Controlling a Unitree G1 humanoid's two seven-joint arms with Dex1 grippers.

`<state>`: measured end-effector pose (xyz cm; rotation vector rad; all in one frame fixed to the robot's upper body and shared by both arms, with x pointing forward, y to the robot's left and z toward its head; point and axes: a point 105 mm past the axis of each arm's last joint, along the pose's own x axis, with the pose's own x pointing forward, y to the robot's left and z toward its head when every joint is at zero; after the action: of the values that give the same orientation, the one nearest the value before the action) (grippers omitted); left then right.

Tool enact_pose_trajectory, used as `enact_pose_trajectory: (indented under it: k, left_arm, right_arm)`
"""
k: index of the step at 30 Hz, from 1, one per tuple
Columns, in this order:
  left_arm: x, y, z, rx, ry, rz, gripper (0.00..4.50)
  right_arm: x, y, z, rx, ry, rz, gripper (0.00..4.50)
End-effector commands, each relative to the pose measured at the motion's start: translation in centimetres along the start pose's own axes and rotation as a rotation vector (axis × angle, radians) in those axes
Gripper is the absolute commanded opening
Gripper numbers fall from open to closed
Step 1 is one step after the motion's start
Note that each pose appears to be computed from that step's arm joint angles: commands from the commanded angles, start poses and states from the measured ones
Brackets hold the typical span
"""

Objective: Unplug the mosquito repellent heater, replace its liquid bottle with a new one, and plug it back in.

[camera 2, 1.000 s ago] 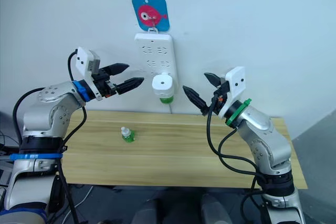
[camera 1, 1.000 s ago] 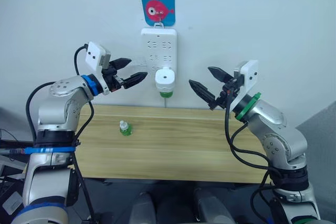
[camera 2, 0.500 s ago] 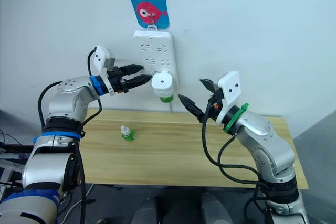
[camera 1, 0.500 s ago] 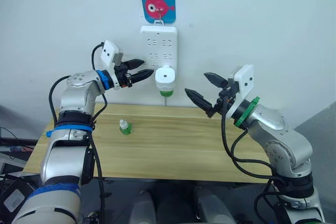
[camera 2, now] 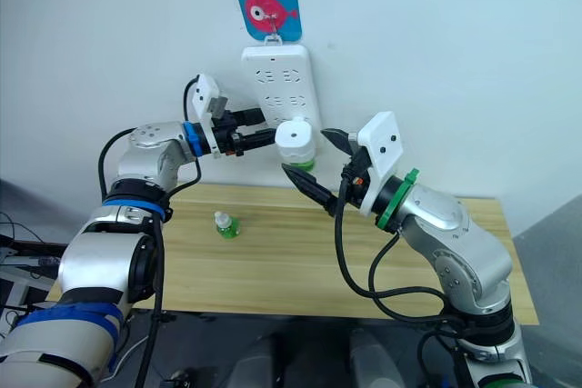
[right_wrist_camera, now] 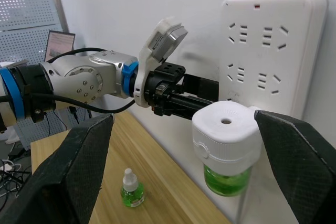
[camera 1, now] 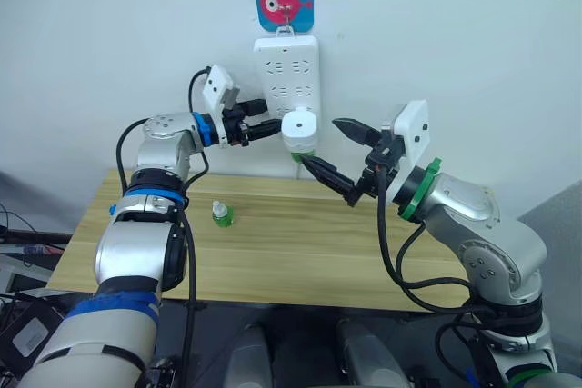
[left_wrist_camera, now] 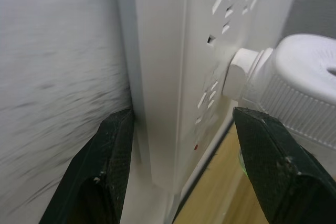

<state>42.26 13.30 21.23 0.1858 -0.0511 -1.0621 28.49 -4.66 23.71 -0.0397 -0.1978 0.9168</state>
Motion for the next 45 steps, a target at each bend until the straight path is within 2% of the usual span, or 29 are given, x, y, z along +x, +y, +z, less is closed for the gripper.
enact_pose_trajectory:
  k: [1,8,11,15,16,20,24,29,38,43,45]
  left_arm:
    - [0.4,-0.2,1.7,0.062,-0.016,-0.040,3.09]
    - [0.8,-1.4,2.7,0.035,-0.062,-0.134,3.09]
    - [0.9,-1.8,3.0,0.025,-0.077,-0.159,2.54]
    - [1.0,-2.2,2.9,-0.014,-0.101,-0.171,1.40]
    - [1.0,-2.3,3.0,-0.027,-0.112,-0.169,1.30]
    - [1.3,-2.5,3.3,-0.038,-0.128,-0.169,1.31]
    - [1.4,-2.8,3.3,-0.038,-0.125,-0.166,1.31]
    - [1.2,-3.0,3.2,-0.043,-0.126,-0.154,1.31]
    - [0.9,-3.1,3.1,-0.047,-0.125,-0.131,1.31]
    - [0.7,-2.9,2.8,-0.044,-0.117,-0.111,1.31]
    - [0.6,-2.7,2.7,-0.042,-0.114,-0.095,1.31]
  right_arm:
    - [-0.9,-1.2,0.0,0.016,-0.018,-0.073,4.50]
    - [-2.3,-2.6,-1.9,0.021,0.031,-0.167,4.50]
    - [-2.4,-2.3,-2.0,0.027,0.033,-0.173,4.50]
    - [-2.3,-1.6,-2.1,0.024,0.039,-0.165,4.50]
    - [-2.2,-1.4,-2.1,0.021,0.042,-0.161,4.50]
    - [-1.5,-1.2,-2.1,-0.026,0.064,-0.184,4.50]
    - [-0.2,-2.3,-1.5,-0.116,0.075,-0.281,4.50]
    - [1.6,-1.8,-0.5,-0.219,0.061,-0.296,4.50]
    - [3.1,-2.7,0.1,-0.268,0.039,-0.392,4.50]
    - [2.7,-3.0,0.2,-0.274,0.032,-0.391,3.01]
    - [2.5,-3.0,0.3,-0.280,0.027,-0.389,3.01]
